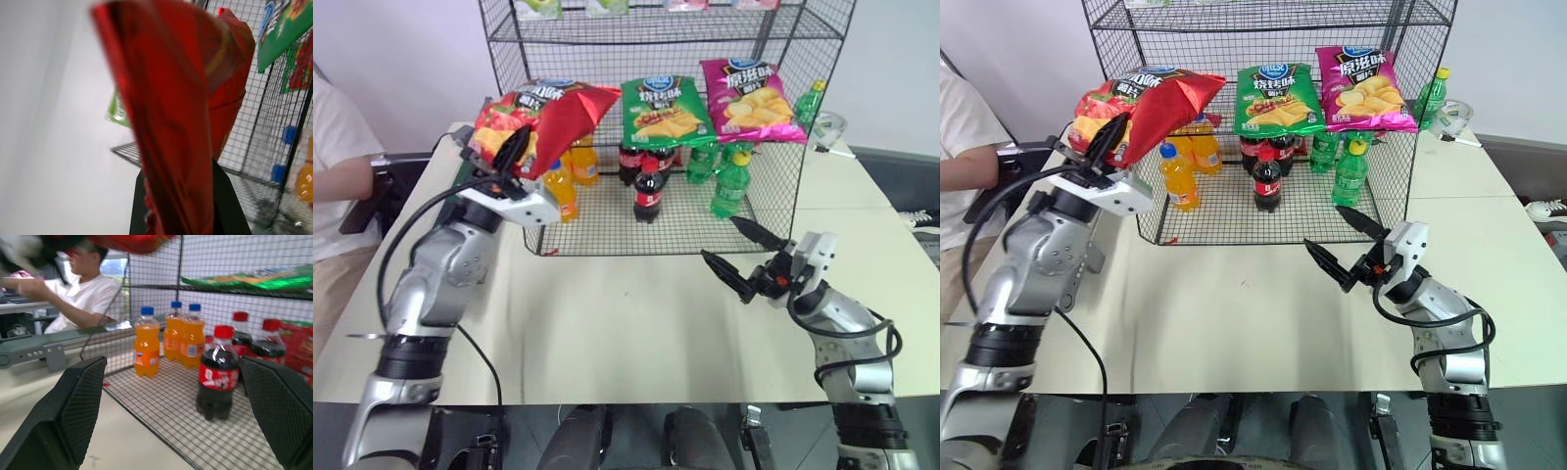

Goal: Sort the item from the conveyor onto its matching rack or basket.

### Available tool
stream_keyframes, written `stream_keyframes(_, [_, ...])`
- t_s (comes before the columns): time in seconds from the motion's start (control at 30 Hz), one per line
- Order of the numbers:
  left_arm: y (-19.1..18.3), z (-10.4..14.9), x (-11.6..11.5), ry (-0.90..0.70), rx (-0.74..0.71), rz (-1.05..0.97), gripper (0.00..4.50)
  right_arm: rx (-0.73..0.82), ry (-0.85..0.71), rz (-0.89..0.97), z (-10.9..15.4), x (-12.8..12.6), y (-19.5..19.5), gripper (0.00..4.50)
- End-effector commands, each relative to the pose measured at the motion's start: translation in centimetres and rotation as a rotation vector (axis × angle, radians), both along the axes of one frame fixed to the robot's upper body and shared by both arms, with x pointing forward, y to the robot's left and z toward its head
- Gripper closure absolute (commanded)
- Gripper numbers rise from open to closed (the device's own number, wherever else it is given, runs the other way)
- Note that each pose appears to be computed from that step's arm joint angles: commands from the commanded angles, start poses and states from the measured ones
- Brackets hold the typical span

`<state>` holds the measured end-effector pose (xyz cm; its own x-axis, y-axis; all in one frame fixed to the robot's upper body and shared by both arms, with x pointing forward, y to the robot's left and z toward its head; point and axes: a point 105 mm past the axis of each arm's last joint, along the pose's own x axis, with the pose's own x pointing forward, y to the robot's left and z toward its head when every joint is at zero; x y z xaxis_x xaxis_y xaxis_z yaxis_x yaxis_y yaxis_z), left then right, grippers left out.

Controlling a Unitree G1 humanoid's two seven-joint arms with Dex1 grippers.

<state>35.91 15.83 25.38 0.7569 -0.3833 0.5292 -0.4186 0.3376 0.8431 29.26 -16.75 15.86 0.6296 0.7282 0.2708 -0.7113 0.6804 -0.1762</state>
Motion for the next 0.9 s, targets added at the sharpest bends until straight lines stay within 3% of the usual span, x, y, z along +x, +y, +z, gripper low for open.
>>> stream_keyframes(0.03, [-0.3, 0.5, 2.4, -0.038, -0.049, 0.061, 4.48, 0.001, -0.064, 0.01, 1.3, 0.0, 0.6, 0.0])
stream_keyframes(0.13, [-0.9, 0.0, 6.0, 0.049, -0.155, 0.114, 4.48, -0.001, -0.065, 0.019, 1.3, 0.1, 0.9, 0.0])
stream_keyframes(0.27, [-1.4, 1.0, 7.9, 0.017, -0.212, 0.145, 4.48, -0.005, -0.064, 0.021, 1.3, 0.0, 1.0, 0.0])
stream_keyframes(0.6, [-1.6, 2.4, 10.5, 0.023, -0.249, 0.225, 4.48, 0.006, -0.064, 0.016, 1.4, 0.0, 1.2, 0.0])
stream_keyframes(0.9, [-2.1, 2.3, 10.9, 0.03, -0.275, 0.233, 4.48, 0.062, -0.111, -0.028, 2.7, 0.3, 0.7, 0.0])
